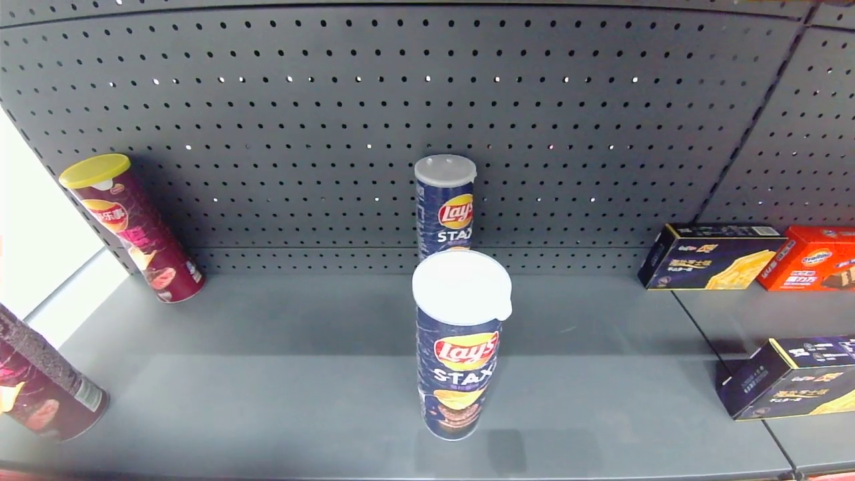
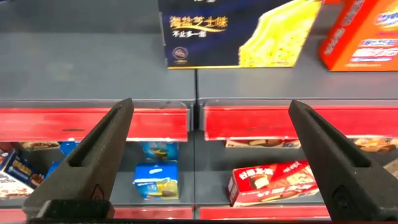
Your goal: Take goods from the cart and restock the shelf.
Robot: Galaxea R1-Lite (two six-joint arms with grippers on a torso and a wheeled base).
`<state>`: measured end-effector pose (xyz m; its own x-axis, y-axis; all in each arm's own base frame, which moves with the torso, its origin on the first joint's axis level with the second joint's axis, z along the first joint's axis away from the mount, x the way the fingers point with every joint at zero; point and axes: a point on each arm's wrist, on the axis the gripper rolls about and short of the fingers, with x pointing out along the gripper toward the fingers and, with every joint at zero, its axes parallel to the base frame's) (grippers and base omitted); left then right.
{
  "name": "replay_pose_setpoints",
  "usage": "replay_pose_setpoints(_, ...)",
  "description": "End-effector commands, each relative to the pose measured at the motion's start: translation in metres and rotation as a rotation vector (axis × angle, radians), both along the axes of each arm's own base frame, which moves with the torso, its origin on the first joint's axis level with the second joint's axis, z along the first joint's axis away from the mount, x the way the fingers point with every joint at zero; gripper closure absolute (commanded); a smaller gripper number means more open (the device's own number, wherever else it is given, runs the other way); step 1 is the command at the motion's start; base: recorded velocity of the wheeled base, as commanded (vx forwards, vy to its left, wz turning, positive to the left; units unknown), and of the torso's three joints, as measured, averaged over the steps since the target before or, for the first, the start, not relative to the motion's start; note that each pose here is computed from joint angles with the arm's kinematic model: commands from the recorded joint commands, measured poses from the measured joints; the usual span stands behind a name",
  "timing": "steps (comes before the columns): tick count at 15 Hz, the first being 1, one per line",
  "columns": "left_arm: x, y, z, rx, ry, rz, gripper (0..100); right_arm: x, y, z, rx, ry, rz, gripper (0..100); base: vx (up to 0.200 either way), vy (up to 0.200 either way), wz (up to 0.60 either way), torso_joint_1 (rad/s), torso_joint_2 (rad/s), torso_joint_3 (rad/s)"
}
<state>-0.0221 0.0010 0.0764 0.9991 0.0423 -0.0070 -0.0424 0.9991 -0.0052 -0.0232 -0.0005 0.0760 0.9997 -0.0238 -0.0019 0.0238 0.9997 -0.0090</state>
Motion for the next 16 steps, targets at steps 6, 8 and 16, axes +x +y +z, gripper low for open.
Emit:
replay_pose_setpoints(6,0.0,-0.0001,0.0,-0.001,-0.001,-0.002,0,0.0003,0.0,-0.0003,0.0,0.003,0.001,0,-0.067,0.0,0.0,0.001,0.0,0.0)
replay_pose_setpoints(8,0.0,-0.0001,-0.0001,0.001,0.001,-0.002,0,0.0002,0.0,0.0001,0.0,0.001,0.001,0,0.0,0.0,0.0,0.0,0.0,0.0)
replay_pose_setpoints(16,0.0,0.0,0.0,-0.001,-0.001,-0.001,0,0.0002,0.0,0.0001,0.0,0.001,0.001,0,0.0,0.0,0.0,0.0,0.0,0.0)
